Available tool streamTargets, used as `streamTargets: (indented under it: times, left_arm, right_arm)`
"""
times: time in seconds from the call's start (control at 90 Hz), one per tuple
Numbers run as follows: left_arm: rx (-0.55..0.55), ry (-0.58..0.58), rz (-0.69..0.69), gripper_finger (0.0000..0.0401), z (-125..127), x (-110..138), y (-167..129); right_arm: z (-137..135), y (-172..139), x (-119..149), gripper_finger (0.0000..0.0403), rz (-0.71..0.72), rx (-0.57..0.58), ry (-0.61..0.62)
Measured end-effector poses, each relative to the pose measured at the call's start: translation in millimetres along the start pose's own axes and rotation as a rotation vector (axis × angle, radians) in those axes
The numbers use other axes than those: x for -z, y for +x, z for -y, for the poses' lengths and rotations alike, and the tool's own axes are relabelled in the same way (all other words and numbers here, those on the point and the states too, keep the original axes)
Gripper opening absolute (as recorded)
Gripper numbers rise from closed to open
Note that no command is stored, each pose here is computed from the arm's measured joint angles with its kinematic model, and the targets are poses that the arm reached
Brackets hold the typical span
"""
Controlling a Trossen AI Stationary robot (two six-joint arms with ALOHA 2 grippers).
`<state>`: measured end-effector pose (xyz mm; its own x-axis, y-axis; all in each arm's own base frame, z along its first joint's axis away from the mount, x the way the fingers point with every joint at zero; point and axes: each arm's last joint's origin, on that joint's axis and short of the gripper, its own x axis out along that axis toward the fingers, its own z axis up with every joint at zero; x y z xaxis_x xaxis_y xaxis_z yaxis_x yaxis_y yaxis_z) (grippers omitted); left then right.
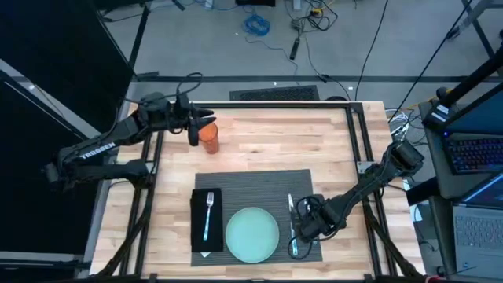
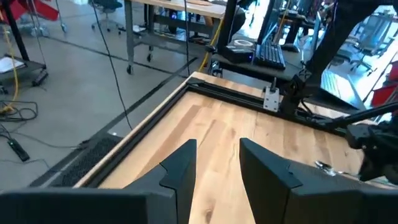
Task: Set table place
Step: Put the white spoon on the gray table mat, then put the orange cup on the gray table mat
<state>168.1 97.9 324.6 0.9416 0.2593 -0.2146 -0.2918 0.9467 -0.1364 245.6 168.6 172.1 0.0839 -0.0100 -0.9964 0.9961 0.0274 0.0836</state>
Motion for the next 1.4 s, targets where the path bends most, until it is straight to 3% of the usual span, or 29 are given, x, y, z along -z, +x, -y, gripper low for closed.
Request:
streamTargets:
  times: [0.189,0.5,0.889,1.4]
  left_arm:
    - [0.005,-0.020,-0.001,0.0105,1,0,0]
    - [0.006,-0.026,-0.001,0.0105,1,0,0]
    - [0.006,-0.027,-0.001,0.0105,1,0,0]
    - [0.006,-0.026,-0.001,0.0105,1,0,0]
  right_arm:
    - [3,24,0,0.0000,0.004,0.003,-0.030]
    - [2,26,2,0.0002,-0.008,-0.014,-0.043]
    - [1,26,3,0.0079,-0.026,-0.023,-0.061]
    - [1,26,3,0.0115,-0.028,-0.026,-0.073]
